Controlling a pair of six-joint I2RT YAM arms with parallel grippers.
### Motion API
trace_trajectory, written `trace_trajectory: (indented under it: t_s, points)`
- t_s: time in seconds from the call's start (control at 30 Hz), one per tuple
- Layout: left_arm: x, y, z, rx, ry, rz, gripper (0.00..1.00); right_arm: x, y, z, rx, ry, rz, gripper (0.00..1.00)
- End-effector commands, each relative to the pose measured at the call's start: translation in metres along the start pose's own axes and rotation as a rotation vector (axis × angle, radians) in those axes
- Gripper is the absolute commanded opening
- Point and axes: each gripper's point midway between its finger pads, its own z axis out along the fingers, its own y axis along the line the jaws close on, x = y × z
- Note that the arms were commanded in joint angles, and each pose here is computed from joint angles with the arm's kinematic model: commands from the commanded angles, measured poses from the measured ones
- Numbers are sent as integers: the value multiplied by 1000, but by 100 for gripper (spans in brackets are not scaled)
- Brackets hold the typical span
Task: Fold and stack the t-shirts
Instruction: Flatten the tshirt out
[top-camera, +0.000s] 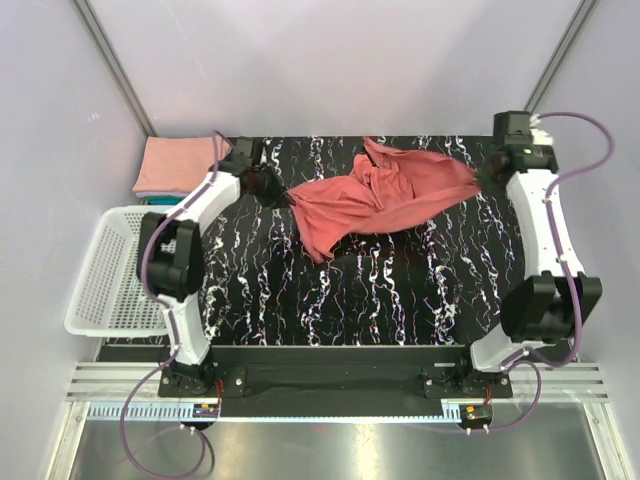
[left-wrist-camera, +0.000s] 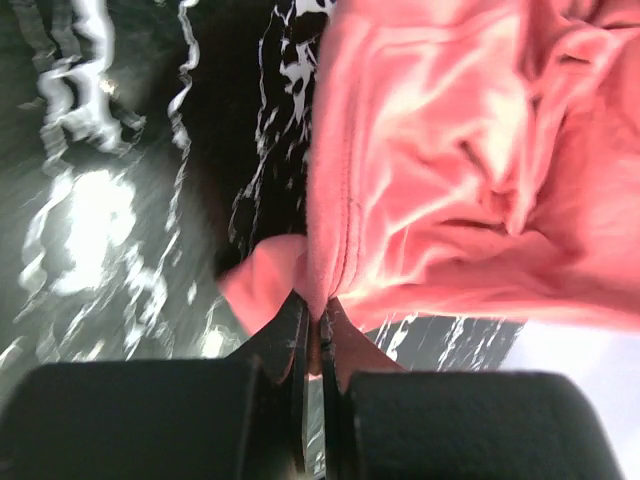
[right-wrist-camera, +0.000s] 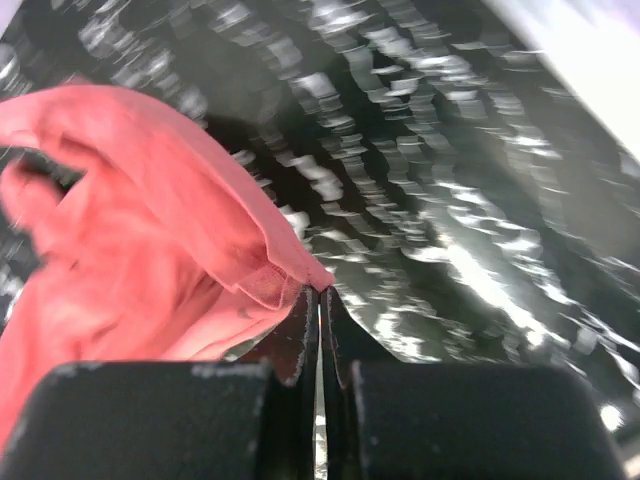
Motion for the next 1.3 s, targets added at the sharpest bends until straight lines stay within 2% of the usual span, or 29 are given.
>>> trace_trajectory:
  t_s: [0.0, 0.17, 0.33, 0.57, 0.77, 0.9, 0.93, 0.97, 1.13, 1.2, 1.23, 1.27]
  points:
    - [18, 18, -44, -91, -12, 88, 0, 13, -61, -14, 248, 32, 8, 0]
    - [45, 68, -66, -252, -4, 102, 0, 33, -109, 5, 366, 88, 84, 0]
    - [70, 91, -70, -274, 44, 102, 0, 87, -121, 11, 366, 225, 110, 0]
    - [79, 128, -88, -413, 25, 147, 0, 89, -160, -6, 487, 176, 126, 0]
    - [124, 145, -91, -369, 123, 82, 0, 110, -165, -12, 501, 218, 198, 0]
    - [158, 147, -97, -278, 180, 22, 0, 115, -169, -14, 508, 218, 206, 0]
    - [163, 147, -97, -262, 184, 15, 7, 114, -167, -13, 497, 219, 206, 0]
    - [170, 145, -98, -222, 193, 12, 10, 114, -164, -13, 475, 218, 202, 0]
    - [183, 144, -104, -193, 232, 30, 13, 134, -156, -13, 385, 297, 159, 0]
    - [186, 143, -112, -195, 233, 44, 35, 134, -160, -16, 401, 295, 148, 2]
    - [186, 141, -116, -196, 225, 55, 43, 132, -161, -19, 409, 296, 144, 22]
    - [182, 142, -122, -215, 203, 64, 48, 128, -159, -21, 401, 282, 143, 30]
